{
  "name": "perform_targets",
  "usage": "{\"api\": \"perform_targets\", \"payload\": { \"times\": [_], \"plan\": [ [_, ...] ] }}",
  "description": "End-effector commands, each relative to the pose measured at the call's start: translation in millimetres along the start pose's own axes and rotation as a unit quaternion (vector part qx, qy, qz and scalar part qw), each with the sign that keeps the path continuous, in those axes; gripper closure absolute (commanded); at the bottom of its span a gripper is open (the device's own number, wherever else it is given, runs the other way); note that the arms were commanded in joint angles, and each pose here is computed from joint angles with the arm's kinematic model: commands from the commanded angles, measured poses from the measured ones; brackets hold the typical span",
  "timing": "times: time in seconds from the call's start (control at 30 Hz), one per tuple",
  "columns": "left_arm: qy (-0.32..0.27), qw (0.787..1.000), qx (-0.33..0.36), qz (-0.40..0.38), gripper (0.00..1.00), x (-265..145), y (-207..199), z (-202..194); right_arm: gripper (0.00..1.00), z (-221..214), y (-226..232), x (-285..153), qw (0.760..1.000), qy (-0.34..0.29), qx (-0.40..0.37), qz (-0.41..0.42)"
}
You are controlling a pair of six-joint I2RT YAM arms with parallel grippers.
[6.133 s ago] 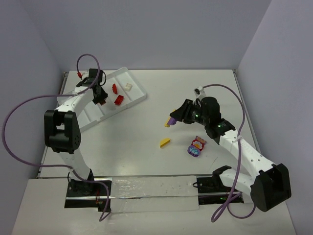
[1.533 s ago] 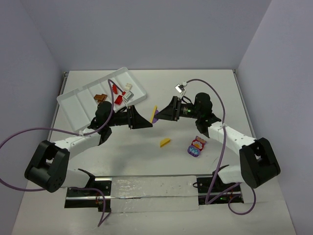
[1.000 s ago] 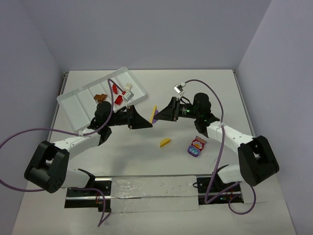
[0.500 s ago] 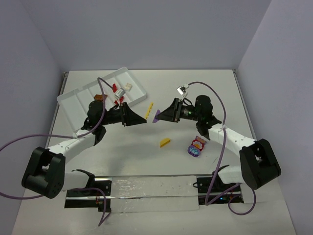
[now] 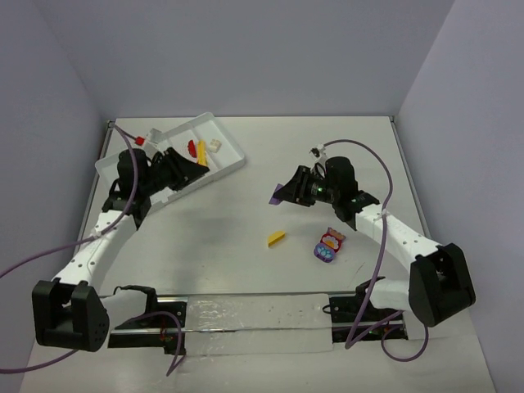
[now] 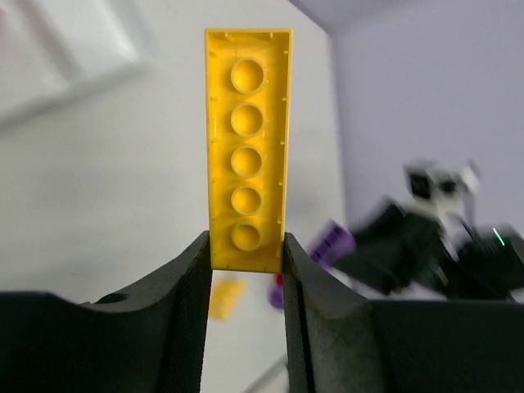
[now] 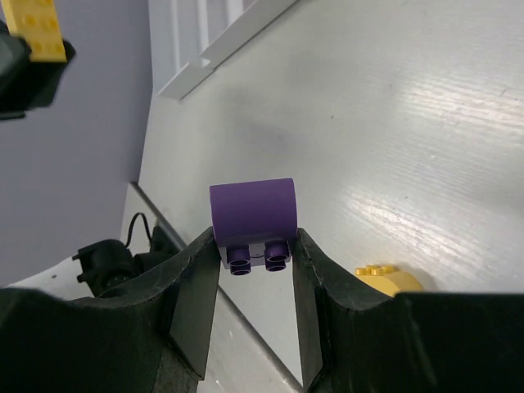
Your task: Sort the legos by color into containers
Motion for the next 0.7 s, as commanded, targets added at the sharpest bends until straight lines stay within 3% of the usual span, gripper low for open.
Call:
{"api": "perform_targets", "payload": {
  "times": [0.0, 0.17, 0.47, 0.67],
  "plan": [
    [-0.076, 0.937, -0.009, 0.341, 1.0, -29.8, 59.1, 33.5, 1.0, 13.7, 13.1, -9.7, 0.999, -0.035, -0.038, -0.018],
    [-0.098, 0.889, -0.003, 0.447, 1.0, -40.3, 93.2, 47.2, 1.0, 12.9, 13.8, -9.8, 0.998, -0.031, -0.047, -0.016],
    [-0.091, 0.832, -0.027, 0.547, 1.0, -32.6, 141.5, 71.9, 1.0, 5.4, 9.5, -9.1, 0.999, -0.021, -0.048, -0.011],
    [-0.089, 0.804, -0.01, 0.588, 1.0, -34.8, 153.0, 77.5, 1.0, 4.9, 9.9, -11.2, 0.998, -0.021, -0.058, -0.01]
  ]
}}
Point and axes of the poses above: each gripper's point midway between its finger pads, its own x axis out along the fingers, its own y axis along the line the jaws close on, z = x × y, the point moved 10 cm from there along -x, back along the fingers, and after that the axes turned 3 degrees about x, right-handed, at the moved point
